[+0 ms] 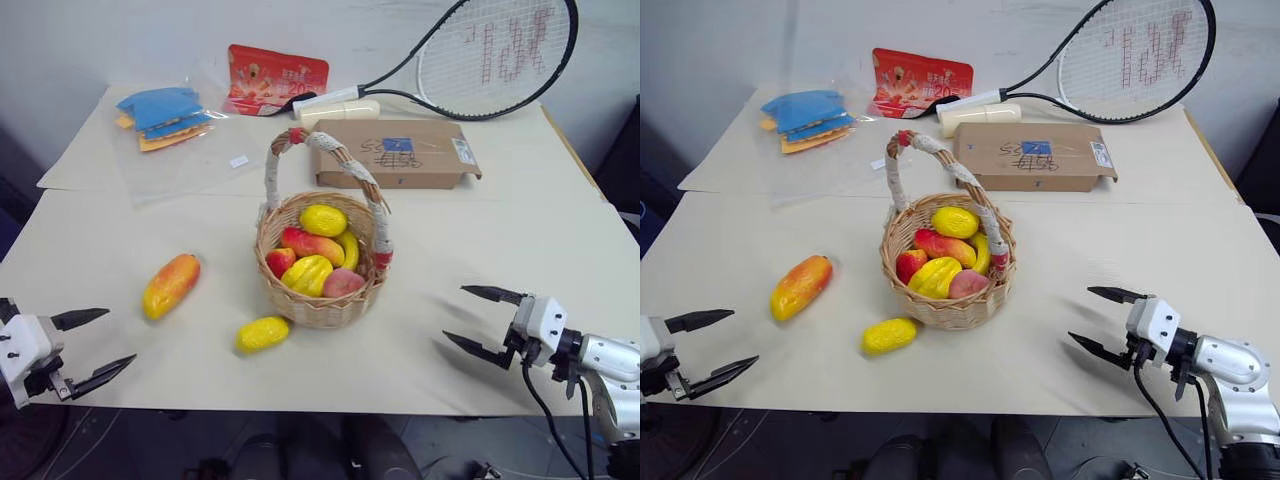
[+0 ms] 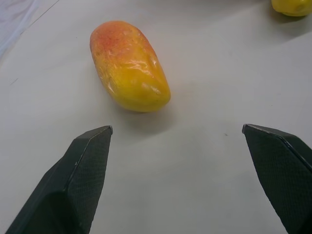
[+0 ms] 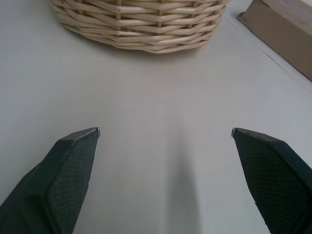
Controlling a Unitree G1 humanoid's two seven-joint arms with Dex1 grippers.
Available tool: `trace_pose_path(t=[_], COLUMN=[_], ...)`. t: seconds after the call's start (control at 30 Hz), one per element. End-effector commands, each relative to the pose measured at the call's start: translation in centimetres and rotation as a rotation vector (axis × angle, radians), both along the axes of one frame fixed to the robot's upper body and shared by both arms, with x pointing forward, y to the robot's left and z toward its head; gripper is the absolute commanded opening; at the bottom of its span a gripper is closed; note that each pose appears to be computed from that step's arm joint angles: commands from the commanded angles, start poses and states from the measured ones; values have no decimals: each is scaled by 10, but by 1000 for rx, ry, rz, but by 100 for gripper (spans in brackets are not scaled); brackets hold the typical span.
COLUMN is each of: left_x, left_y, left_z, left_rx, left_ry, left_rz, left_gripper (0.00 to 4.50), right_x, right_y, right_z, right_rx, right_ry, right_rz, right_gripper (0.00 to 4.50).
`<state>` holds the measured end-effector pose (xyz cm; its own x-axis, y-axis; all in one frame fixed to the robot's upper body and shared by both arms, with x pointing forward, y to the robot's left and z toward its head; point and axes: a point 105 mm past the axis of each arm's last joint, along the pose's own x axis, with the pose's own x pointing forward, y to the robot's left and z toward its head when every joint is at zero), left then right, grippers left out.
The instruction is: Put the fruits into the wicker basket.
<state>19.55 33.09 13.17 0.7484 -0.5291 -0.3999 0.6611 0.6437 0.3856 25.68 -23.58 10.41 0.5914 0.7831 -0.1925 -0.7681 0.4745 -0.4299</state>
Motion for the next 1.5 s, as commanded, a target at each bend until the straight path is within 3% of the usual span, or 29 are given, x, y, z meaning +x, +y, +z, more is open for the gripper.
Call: trace_pose_path(t=[0.03,0.27,0.4,0.5,0.6,0.7,0.83,0.97,1.17,1.4,1.5], left_x=[-5,-6,-9,-13,-26,-42,-43,-27,25,90,107], left_y=[-3,-2,6,15,38,68,104,85,19,-33,-53], left_z=[7,10,10,12,9,1,1,22,51,44,26], left_rx=[0,-84,-230,-256,-273,-299,-260,-438,-412,-297,-288], left_ry=[10,32,184,231,272,337,281,253,229,185,250], left_rz=[-25,13,109,173,294,436,582,484,205,148,129], left_gripper=[450,450,450,450,450,450,450,450,450,450,450], right_x=[-6,-22,-30,-37,-38,-41,-51,-57,-61,-56,-54], right_y=[-3,5,9,17,34,55,73,86,103,102,105], right_z=[9,11,12,20,39,76,98,117,120,111,109], right_rx=[2,91,132,147,192,327,398,441,389,401,408], right_ry=[-22,15,97,80,-20,-179,-206,-217,-266,-235,-226], right_rz=[10,59,96,144,157,153,211,290,404,388,389], right_gripper=[448,448,448,448,448,448,448,448,448,448,448])
